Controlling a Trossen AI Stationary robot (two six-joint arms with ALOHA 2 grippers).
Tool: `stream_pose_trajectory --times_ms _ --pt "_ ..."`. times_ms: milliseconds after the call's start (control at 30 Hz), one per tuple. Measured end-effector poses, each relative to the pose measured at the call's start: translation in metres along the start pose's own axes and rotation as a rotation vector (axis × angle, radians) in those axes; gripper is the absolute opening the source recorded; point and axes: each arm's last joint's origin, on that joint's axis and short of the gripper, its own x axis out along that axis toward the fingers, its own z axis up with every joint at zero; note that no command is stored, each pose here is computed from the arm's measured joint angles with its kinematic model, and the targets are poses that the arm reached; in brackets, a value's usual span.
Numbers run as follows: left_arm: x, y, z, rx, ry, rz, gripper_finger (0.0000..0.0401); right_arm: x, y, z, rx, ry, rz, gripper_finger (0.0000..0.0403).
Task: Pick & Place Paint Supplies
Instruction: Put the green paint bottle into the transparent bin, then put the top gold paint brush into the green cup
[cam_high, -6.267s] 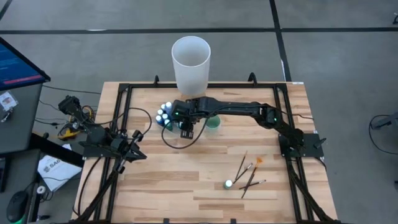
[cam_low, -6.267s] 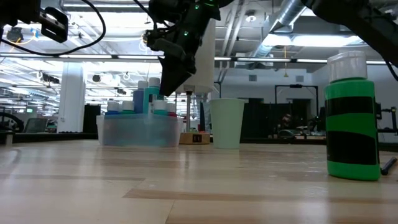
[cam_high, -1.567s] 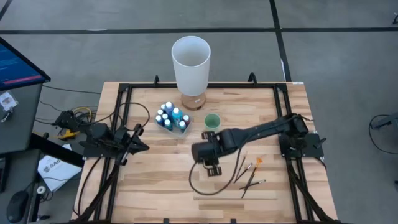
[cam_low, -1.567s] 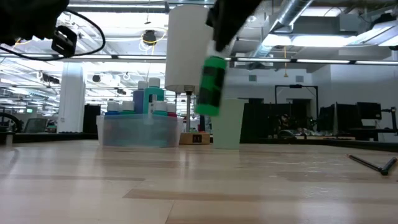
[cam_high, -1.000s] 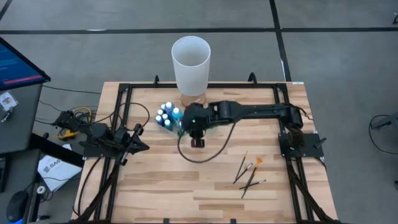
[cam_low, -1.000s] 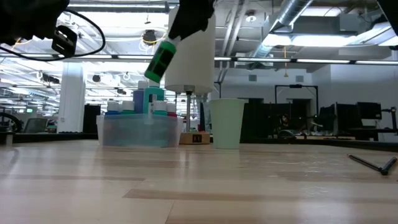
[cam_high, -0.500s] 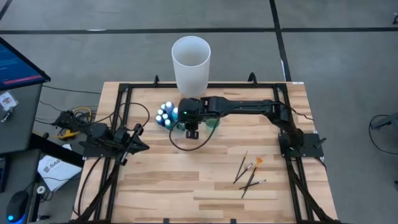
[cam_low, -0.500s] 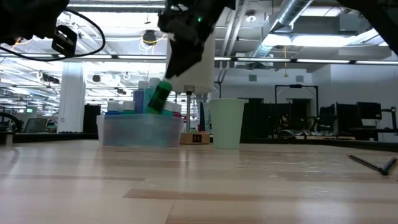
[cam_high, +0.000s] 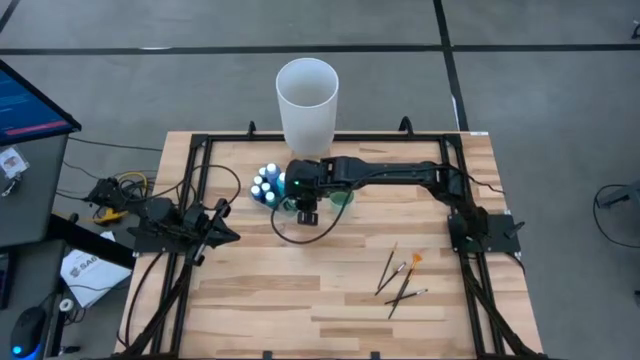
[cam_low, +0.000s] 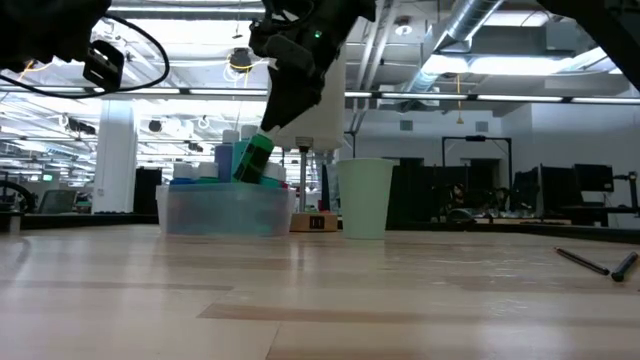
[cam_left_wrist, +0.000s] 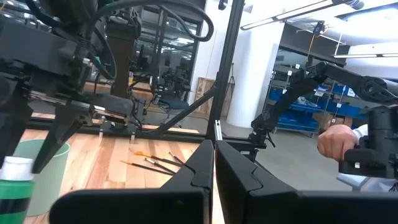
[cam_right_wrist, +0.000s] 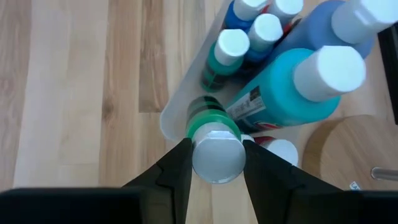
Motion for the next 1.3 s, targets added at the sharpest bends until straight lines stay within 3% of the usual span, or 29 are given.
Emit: stream_pose_trajectory --times_ms 833,1033,1300 --pt "0.000 0.000 0.000 0.000 0.000 0.000 0.0002 -0.002 0.006 0.001 -0.005 0.000 0.010 0.0165" --pt "0.000 0.000 0.000 0.000 0.000 0.000 0.0002 -0.038 0.018 -0.005 -0.024 0.054 0.067 0.0178" --pt "0.000 0.000 0.000 -0.001 -0.001 0.000 0.0002 -0.104 0.044 -0.027 0.079 0.234 0.143 0.0179"
